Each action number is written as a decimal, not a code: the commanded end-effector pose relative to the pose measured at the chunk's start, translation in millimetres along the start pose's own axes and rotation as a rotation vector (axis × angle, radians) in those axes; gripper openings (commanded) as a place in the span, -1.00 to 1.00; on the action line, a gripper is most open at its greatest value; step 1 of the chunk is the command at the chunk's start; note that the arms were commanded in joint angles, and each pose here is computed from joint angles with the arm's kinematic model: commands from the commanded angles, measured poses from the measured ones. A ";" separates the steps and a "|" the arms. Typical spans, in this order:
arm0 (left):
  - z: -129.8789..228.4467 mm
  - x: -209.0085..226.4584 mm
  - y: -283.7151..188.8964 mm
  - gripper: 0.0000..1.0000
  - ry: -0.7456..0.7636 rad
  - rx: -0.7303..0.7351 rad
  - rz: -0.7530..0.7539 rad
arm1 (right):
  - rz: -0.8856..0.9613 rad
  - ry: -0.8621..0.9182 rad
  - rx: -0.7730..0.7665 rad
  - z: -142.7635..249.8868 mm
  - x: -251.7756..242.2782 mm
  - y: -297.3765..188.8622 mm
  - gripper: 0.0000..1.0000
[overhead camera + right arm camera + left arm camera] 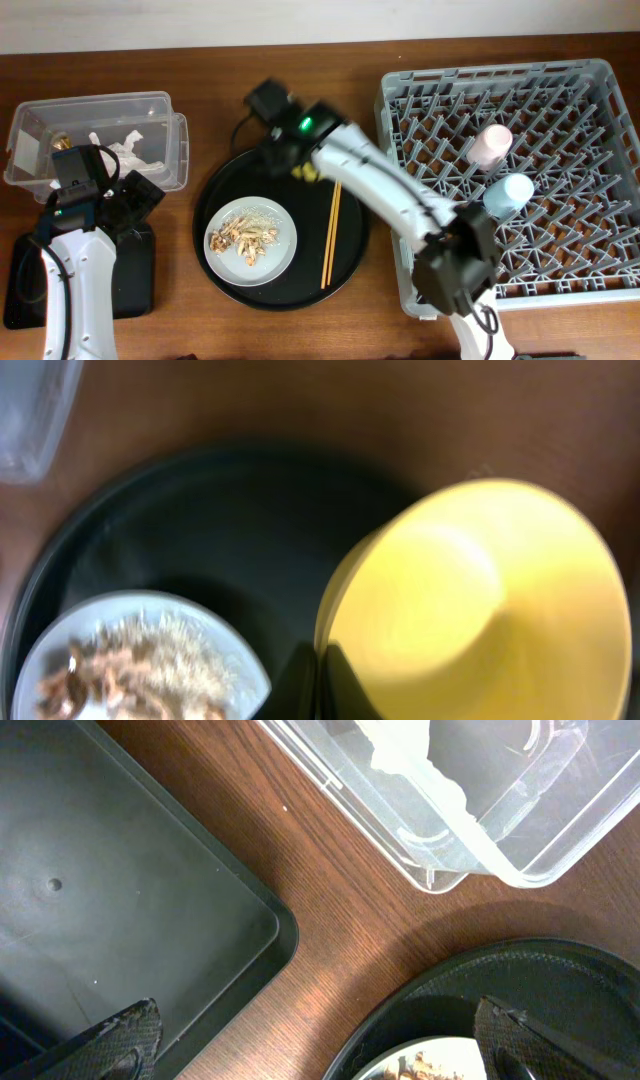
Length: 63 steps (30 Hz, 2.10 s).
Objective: Sort waste into correct bins and load items into the dishwasher rack
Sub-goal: 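Carry the yellow bowl to the rack's back and set it down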
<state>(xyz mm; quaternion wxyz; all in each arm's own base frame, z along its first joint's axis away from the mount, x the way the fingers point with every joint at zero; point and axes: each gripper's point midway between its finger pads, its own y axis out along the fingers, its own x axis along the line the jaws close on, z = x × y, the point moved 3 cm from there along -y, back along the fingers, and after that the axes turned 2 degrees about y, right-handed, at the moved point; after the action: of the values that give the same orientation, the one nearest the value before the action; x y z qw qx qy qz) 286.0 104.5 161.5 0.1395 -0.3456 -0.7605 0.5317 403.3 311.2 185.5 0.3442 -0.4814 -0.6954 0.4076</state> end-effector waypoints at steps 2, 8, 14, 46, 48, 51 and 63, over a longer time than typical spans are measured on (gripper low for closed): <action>-6.7 -1.1 -4.2 0.98 0.003 -0.020 0.004 | 0.086 0.172 -0.087 -45.3 -106.1 -71.5 -0.92; -6.8 -1.0 -4.2 0.98 0.003 -0.021 0.004 | -0.050 0.384 -0.016 -34.3 -240.7 -93.2 -0.92; -6.8 -1.0 -4.2 0.98 0.003 -0.021 0.004 | -0.453 0.458 -0.125 -28.3 -308.6 -118.7 -0.92; -6.8 -1.0 -4.2 0.98 0.003 -0.021 0.004 | -0.996 0.965 -0.304 7.9 -467.0 -94.8 -0.92; -6.8 -1.0 -4.2 0.98 0.003 -0.021 0.004 | -0.981 0.981 -0.291 8.9 -467.7 -91.7 -0.92; -6.8 -1.0 -4.2 0.98 0.003 -0.021 0.004 | -0.921 0.994 -0.271 10.7 -468.9 -83.5 -0.92; -6.8 -1.0 -4.2 0.98 0.003 -0.021 0.004 | -0.653 1.144 -0.196 51.0 -505.1 -71.8 -0.64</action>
<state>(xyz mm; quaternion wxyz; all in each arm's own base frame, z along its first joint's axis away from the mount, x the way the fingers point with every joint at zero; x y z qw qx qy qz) 286.0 104.4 161.4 0.1397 -0.3458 -0.7603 0.5318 487.5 -176.6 195.1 0.7230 -0.3729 -0.5696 -0.1170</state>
